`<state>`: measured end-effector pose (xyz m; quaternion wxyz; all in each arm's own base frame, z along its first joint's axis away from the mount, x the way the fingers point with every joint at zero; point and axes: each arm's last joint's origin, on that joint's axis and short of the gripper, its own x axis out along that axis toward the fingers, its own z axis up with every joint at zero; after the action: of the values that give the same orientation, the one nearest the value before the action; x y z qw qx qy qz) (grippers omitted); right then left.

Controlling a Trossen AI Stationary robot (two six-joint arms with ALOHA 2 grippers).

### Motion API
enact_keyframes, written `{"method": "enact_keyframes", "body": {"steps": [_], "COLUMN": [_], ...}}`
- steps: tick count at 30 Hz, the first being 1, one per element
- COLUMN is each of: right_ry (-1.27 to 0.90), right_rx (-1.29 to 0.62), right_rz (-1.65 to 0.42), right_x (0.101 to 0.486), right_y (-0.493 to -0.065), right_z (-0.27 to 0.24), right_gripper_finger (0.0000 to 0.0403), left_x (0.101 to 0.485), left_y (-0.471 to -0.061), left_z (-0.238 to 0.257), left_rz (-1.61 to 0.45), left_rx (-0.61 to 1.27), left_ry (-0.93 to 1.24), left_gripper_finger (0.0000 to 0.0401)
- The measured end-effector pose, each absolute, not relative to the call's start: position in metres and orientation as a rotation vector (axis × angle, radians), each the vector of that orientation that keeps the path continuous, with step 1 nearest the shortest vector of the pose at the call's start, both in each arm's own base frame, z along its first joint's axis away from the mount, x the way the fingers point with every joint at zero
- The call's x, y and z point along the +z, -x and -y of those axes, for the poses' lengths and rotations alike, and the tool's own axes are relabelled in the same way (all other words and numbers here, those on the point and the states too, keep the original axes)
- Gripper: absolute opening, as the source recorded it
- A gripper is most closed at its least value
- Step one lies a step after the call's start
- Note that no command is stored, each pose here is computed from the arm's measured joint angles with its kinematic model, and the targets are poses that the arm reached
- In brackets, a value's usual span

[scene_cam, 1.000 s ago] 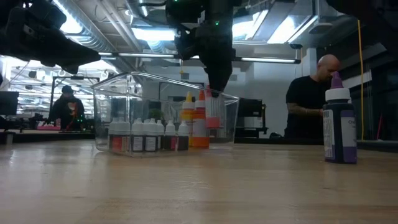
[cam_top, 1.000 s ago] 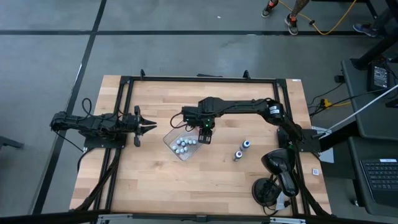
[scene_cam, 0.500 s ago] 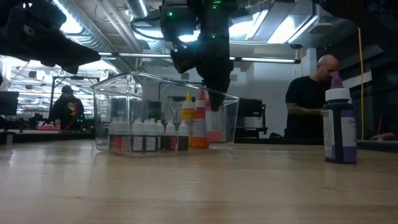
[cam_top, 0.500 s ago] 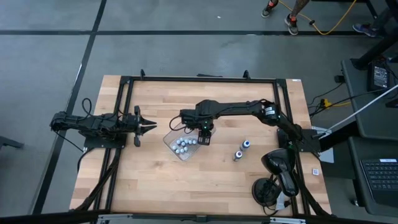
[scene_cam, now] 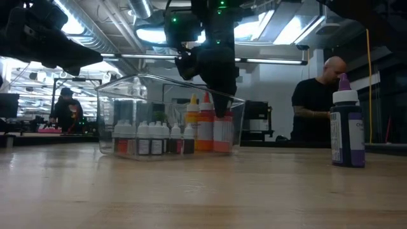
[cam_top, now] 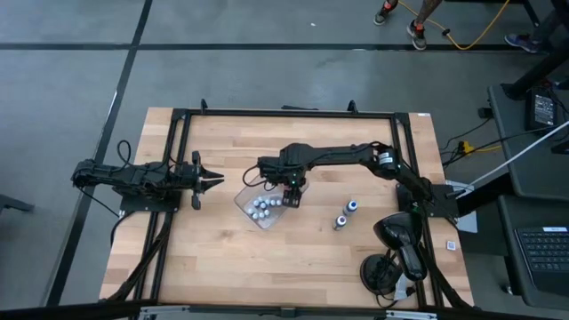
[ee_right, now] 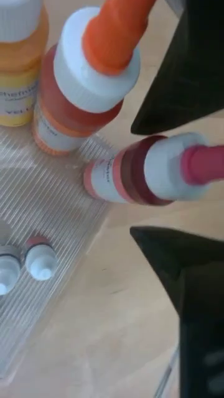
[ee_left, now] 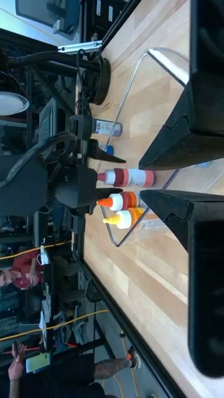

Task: Pick & Place food coloring
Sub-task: Put the large pink food coloring bottle into the transparent bin, then put the large blue food coloring bottle into the transparent bin

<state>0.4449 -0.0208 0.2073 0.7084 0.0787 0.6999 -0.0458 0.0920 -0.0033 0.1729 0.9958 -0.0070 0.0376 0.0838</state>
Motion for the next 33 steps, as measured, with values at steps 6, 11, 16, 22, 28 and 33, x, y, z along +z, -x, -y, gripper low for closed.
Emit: {"method": "enact_keyframes", "body": {"steps": [6, 11, 16, 22, 28, 33], "right_ry": [-0.196, -0.211, -0.333, -0.645, -0.806, -0.843], "right_rx": [-0.124, -0.138, -0.266, -0.532, -0.745, -0.929], "right_rz": [-1.557, -1.520, -1.501, -1.399, -1.302, -1.152], "right_x": [0.224, 0.253, 0.283, 0.301, 0.309, 0.319], "right_y": [-0.443, -0.443, -0.436, -0.428, -0.423, -0.419], "right_z": [0.023, 0.026, 0.027, 0.034, 0.041, 0.045], "right_gripper_finger": [0.0297, 0.0303, 0.0304, 0.0304, 0.0305, 0.0305], "left_x": [0.173, 0.173, 0.173, 0.173, 0.173, 0.173], "left_y": [-0.092, -0.092, -0.092, -0.092, -0.092, -0.092], "left_z": [0.003, 0.003, 0.003, 0.003, 0.003, 0.003], "left_rz": [-0.075, -0.075, -0.075, -0.075, -0.075, -0.075], "left_rx": [0.168, 0.168, 0.168, 0.168, 0.168, 0.168], "left_ry": [0.014, 0.014, 0.014, 0.014, 0.014, 0.014], "left_gripper_finger": [0.0054, 0.0054, 0.0058, 0.0056, 0.0056, 0.0058]}}
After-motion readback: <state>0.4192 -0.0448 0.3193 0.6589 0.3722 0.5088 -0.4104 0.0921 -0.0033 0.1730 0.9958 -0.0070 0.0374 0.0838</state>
